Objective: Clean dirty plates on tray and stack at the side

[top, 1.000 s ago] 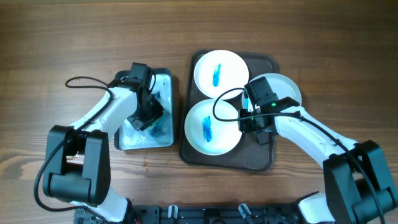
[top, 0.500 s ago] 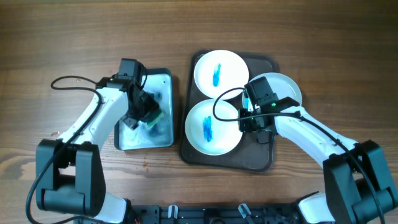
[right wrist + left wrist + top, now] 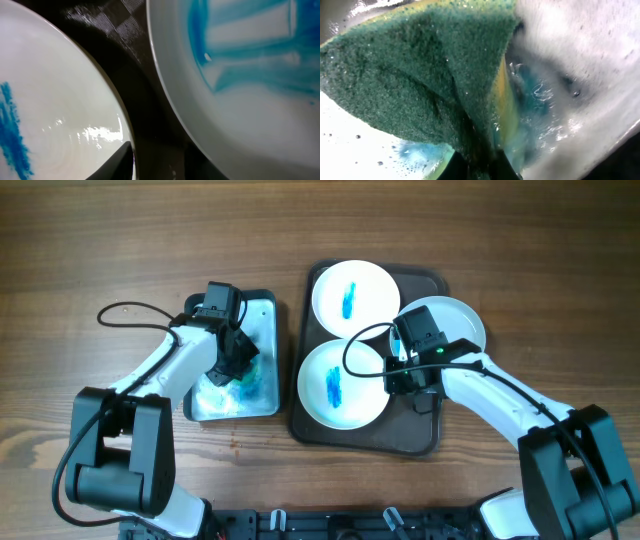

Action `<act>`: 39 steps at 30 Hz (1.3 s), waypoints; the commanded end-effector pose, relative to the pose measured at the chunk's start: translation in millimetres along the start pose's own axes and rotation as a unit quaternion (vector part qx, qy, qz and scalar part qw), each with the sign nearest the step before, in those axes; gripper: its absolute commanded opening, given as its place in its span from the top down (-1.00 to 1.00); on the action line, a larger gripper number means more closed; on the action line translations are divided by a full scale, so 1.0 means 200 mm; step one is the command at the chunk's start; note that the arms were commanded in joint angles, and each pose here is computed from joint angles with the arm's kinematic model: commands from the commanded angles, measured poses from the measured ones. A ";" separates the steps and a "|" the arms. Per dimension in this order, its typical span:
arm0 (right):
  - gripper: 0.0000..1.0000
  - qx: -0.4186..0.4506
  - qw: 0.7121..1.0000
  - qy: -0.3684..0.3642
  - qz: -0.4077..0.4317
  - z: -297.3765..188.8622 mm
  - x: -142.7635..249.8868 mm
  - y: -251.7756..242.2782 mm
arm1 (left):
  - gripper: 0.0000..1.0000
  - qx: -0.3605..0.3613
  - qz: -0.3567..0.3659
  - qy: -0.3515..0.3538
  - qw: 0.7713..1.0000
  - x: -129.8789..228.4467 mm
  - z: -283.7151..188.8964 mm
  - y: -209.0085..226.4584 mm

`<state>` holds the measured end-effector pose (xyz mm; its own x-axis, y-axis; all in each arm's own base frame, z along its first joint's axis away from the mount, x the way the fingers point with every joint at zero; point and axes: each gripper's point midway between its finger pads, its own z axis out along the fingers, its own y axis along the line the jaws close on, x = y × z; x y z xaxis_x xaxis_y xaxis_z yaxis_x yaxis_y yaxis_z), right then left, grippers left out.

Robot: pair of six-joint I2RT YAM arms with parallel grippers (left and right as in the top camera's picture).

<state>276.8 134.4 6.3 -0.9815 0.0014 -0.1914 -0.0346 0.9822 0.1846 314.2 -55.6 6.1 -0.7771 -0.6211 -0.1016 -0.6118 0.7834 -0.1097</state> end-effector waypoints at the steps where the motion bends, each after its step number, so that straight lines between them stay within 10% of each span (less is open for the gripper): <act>1: 0.34 0.008 1.000 0.001 0.001 0.02 0.01 -0.02 | 0.92 -0.026 0.065 0.017 0.997 0.04 0.01 0.06; 16: 0.72 0.004 1.000 0.000 0.003 0.07 -0.01 -0.01 | 0.92 0.137 0.210 0.060 0.966 0.15 -0.48 -0.28; 39: 0.92 0.109 0.986 0.058 0.112 0.20 0.14 -0.24 | 0.92 0.151 0.339 0.098 0.923 0.74 -0.14 -0.74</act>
<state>289.7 144.4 -4.4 -0.9802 0.1558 -0.1224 0.1233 0.9632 0.2388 294.7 -249.0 66.4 -0.9858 0.0623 -0.1561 0.1176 0.9192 -0.3759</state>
